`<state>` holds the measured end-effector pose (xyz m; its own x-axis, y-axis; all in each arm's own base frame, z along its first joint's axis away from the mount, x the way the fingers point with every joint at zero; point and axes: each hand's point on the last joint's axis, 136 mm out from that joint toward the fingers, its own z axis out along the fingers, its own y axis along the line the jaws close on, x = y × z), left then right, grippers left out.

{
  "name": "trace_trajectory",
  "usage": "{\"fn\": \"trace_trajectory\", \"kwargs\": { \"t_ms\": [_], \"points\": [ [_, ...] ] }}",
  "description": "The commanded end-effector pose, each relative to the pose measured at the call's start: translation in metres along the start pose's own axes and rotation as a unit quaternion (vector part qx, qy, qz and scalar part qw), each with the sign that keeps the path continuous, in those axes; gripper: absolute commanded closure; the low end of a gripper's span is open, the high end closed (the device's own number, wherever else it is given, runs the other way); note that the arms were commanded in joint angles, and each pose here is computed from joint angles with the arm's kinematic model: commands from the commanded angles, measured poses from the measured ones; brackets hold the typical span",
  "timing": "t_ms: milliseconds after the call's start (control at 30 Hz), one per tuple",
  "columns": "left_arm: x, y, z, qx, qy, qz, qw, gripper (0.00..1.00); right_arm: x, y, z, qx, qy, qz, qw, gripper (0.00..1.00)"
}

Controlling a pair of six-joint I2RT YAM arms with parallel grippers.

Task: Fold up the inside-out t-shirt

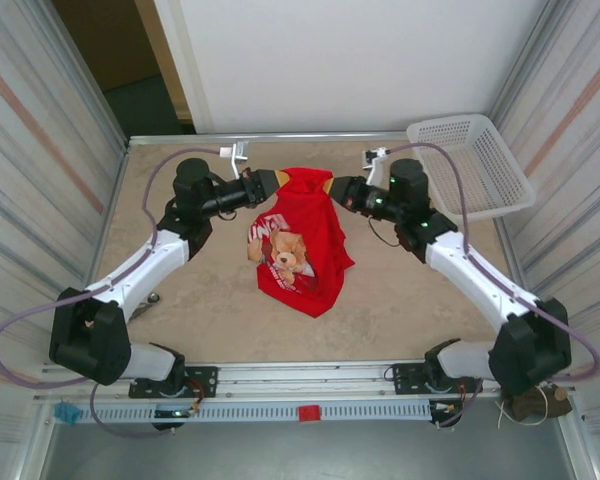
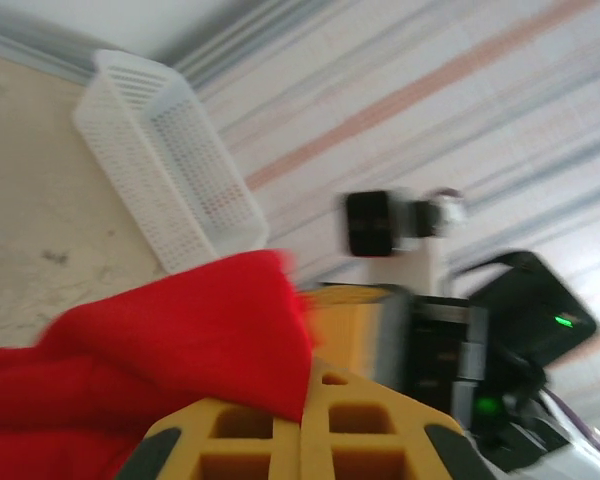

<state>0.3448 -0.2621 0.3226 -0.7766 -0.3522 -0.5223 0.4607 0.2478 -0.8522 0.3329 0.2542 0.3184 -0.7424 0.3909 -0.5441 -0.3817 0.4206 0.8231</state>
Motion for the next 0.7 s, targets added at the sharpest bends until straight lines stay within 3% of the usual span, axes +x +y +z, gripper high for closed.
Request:
{"fn": "trace_trajectory", "kwargs": {
  "t_ms": [0,33,133,167,233,467,567,667],
  "points": [
    [-0.011,0.014,-0.006,-0.018,-0.034,-0.001,0.999,1.00,-0.010,0.079,-0.031,-0.137,-0.021,-0.064,0.988,1.00],
    [-0.010,0.017,-0.004,-0.019,-0.031,-0.001,0.999,0.99,-0.007,0.086,-0.034,-0.153,-0.019,-0.075,0.985,1.00],
    [-0.010,0.018,-0.005,-0.032,-0.023,0.010,0.999,0.54,0.000,0.094,-0.033,-0.183,0.000,-0.090,0.979,1.00],
    [-0.011,0.017,-0.007,-0.040,-0.024,0.017,0.999,0.44,0.002,0.094,-0.031,-0.189,0.006,-0.091,0.978,1.00],
    [-0.012,0.012,-0.015,-0.062,-0.027,0.041,0.997,0.35,0.005,0.092,-0.027,-0.197,0.017,-0.091,0.976,1.00],
    [-0.010,-0.026,-0.047,-0.099,-0.054,0.102,0.988,0.30,0.012,0.068,-0.015,-0.170,0.028,-0.077,0.982,1.00],
    [-0.001,-0.045,-0.047,-0.097,-0.047,0.138,0.985,0.34,0.014,0.061,-0.012,-0.161,0.028,-0.071,0.984,1.00],
    [0.009,-0.055,-0.036,-0.081,-0.026,0.156,0.984,0.44,0.015,0.057,-0.010,-0.156,0.028,-0.066,0.985,1.00]
  ]
}}
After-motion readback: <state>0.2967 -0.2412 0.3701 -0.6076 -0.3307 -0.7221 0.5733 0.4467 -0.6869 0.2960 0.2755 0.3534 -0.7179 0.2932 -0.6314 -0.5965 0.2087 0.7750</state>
